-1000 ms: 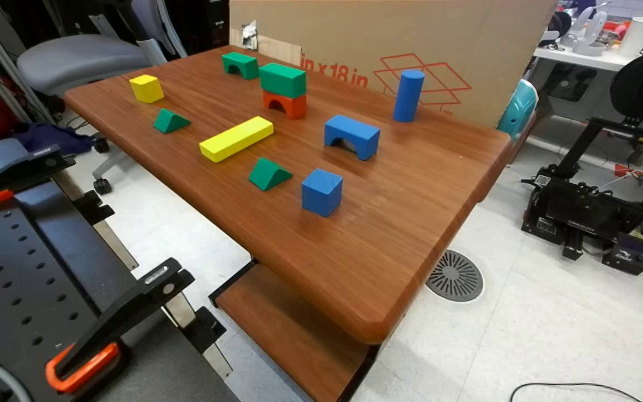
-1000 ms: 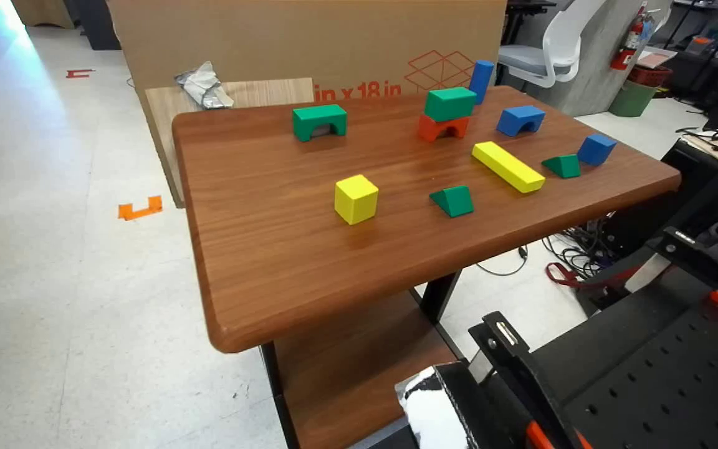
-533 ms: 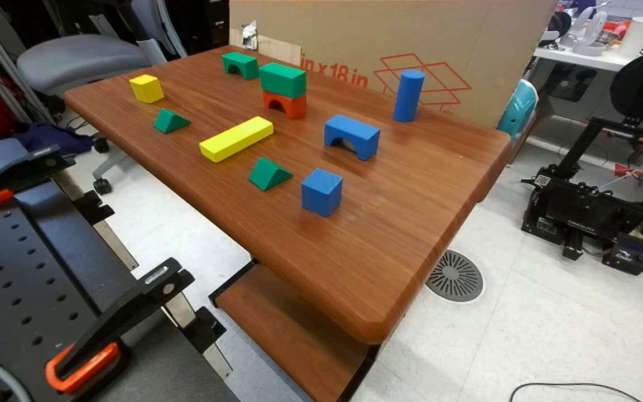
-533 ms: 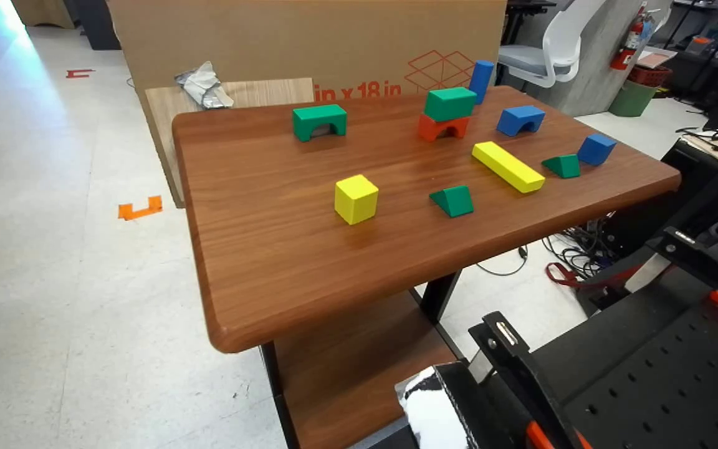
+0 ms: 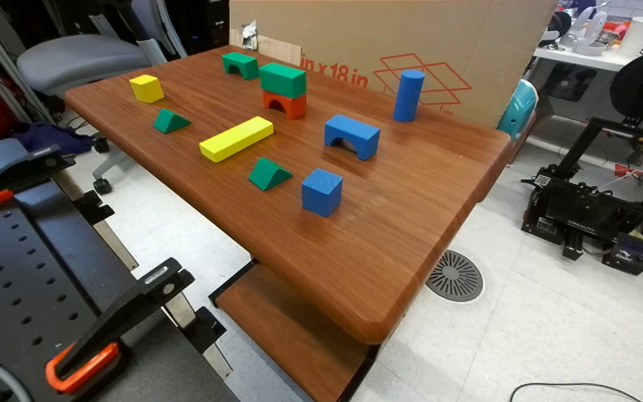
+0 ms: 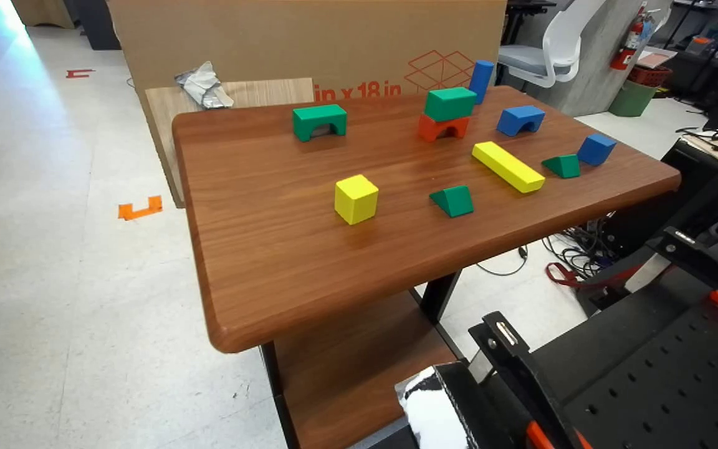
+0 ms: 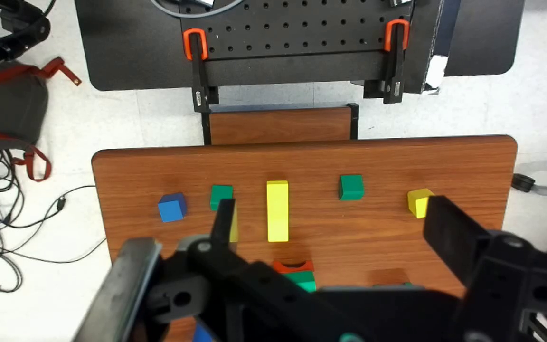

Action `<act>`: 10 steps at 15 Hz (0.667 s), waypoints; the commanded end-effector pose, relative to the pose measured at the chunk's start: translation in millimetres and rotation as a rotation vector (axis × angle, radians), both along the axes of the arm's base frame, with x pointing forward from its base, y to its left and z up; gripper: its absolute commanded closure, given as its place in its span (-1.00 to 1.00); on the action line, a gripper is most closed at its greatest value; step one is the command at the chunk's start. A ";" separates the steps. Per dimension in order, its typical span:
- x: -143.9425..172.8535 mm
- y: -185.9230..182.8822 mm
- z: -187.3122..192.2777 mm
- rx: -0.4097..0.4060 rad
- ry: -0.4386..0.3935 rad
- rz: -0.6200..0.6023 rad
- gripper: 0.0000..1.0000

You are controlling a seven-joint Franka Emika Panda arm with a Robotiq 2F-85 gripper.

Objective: Pick up the blue block and put it on top of the green and

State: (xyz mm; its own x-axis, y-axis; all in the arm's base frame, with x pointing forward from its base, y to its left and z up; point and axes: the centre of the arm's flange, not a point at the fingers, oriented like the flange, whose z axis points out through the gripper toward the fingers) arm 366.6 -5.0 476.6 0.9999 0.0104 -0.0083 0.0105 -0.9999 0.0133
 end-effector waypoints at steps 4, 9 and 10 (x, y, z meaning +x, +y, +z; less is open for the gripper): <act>0.0 0.0 0.0 0.000 0.000 0.000 -1.00; 7.5 2.0 -7.7 -0.005 -0.003 0.011 -1.00; 12.0 1.5 -12.0 -0.001 -0.001 0.015 -1.00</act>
